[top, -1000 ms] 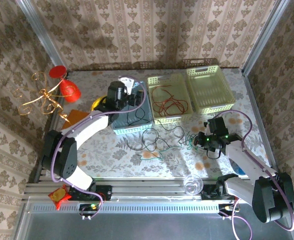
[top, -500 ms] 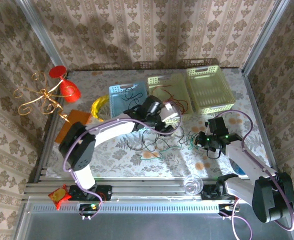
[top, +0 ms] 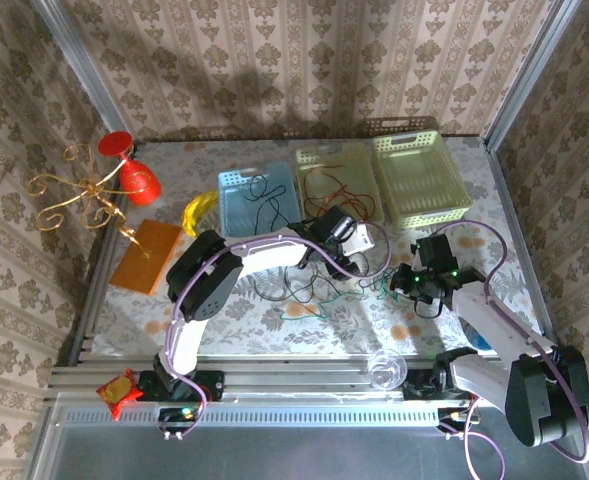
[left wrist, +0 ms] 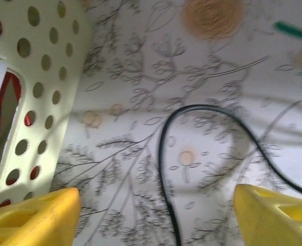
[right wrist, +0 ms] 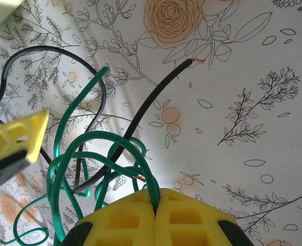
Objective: Untangle the cables
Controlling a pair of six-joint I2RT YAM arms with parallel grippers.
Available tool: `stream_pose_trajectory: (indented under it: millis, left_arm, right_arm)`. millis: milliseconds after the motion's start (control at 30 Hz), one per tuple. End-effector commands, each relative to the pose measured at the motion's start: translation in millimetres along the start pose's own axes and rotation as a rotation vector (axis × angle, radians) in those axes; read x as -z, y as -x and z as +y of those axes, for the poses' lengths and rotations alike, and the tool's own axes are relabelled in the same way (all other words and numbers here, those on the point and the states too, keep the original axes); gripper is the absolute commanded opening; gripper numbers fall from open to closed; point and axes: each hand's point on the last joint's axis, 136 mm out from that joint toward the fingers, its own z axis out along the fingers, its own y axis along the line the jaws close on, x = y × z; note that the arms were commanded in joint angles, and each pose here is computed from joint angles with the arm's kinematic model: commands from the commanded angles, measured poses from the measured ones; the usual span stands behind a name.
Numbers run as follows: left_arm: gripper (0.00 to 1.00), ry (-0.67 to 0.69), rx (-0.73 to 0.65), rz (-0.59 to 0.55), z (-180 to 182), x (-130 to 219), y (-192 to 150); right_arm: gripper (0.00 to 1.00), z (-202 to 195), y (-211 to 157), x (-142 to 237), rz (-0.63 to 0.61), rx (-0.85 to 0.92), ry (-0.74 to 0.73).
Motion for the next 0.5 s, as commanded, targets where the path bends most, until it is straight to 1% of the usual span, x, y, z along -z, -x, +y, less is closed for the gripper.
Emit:
stream_pose_trajectory:
  millis: [0, 100, 133, 167, 233, 267, 300, 400, 467]
  left_arm:
    - [0.75, 0.101, -0.066, 0.018, 13.1, -4.7, 0.6]
    - [0.59, 0.063, -0.082, 0.042, 4.4, -8.2, -2.9]
    - [0.50, 0.038, -0.086, 0.046, -1.0, -8.8, -4.0]
    - [0.37, 0.014, -0.092, 0.048, -6.7, -8.0, -4.8]
    - [0.16, -0.021, -0.098, 0.037, -15.2, -5.0, -4.0]
    - [0.06, -0.035, -0.101, 0.028, -19.0, -2.0, -2.5]
    - [0.00, -0.038, -0.102, 0.021, -20.5, 0.5, -0.6]
    - [0.00, -0.019, -0.077, -0.038, -15.3, 19.9, 17.1]
    - [0.00, -0.001, -0.047, -0.117, -9.6, 43.2, 39.1]
  right_arm:
    - [0.00, -2.0, -1.9, 4.6, 0.005, -0.010, -0.011]
    - [0.00, -1.9, -1.5, 4.6, 0.005, -0.010, -0.010]
    - [0.00, -1.4, -0.9, 4.8, 0.003, -0.009, -0.009]
    - [0.00, -1.3, -0.3, 5.2, 0.001, -0.008, -0.009]
    - [0.00, -1.6, 0.3, 5.5, -0.003, -0.011, -0.010]
    - [0.00, -1.9, 0.4, 5.7, -0.004, -0.011, -0.011]
    - [0.00, -2.3, 0.2, 5.6, -0.005, -0.012, -0.013]
    - [0.00, -3.1, 1.3, 5.7, -0.010, -0.014, -0.019]
    - [0.00, -4.7, 2.8, 5.7, -0.018, -0.018, -0.028]
